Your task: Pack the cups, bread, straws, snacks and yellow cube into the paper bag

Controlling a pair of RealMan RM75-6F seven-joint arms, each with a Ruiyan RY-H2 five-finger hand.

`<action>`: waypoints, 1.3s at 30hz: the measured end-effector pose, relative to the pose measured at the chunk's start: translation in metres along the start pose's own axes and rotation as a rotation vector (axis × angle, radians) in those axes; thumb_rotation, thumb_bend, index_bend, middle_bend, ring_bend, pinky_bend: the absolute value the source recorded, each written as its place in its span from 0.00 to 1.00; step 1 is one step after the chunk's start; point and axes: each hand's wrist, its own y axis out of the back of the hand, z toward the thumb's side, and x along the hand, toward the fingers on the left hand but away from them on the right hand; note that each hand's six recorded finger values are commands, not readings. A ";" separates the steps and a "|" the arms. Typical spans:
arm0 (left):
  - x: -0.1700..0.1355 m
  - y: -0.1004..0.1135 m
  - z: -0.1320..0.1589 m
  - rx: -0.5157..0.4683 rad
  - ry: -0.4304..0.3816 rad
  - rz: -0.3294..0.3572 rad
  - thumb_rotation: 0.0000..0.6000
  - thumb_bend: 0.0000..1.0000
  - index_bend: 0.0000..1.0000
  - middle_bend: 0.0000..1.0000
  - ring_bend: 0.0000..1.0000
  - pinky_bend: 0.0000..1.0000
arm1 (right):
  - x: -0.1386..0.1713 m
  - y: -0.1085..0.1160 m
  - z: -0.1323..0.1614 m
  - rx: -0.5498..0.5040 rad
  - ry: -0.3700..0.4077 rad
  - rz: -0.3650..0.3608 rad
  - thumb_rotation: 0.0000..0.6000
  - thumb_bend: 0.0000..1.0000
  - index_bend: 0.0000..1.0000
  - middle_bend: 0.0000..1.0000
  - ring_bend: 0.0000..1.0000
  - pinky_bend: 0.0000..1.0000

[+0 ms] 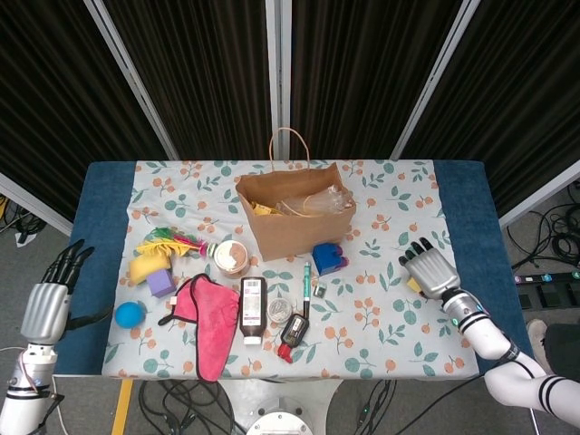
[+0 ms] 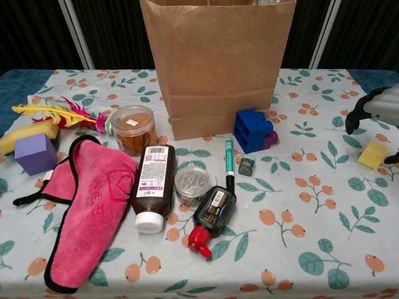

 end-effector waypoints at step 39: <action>0.004 0.001 -0.008 -0.019 0.009 0.007 0.94 0.15 0.15 0.14 0.09 0.19 | -0.004 -0.009 0.004 0.046 -0.022 0.018 1.00 0.16 0.60 0.49 0.35 0.28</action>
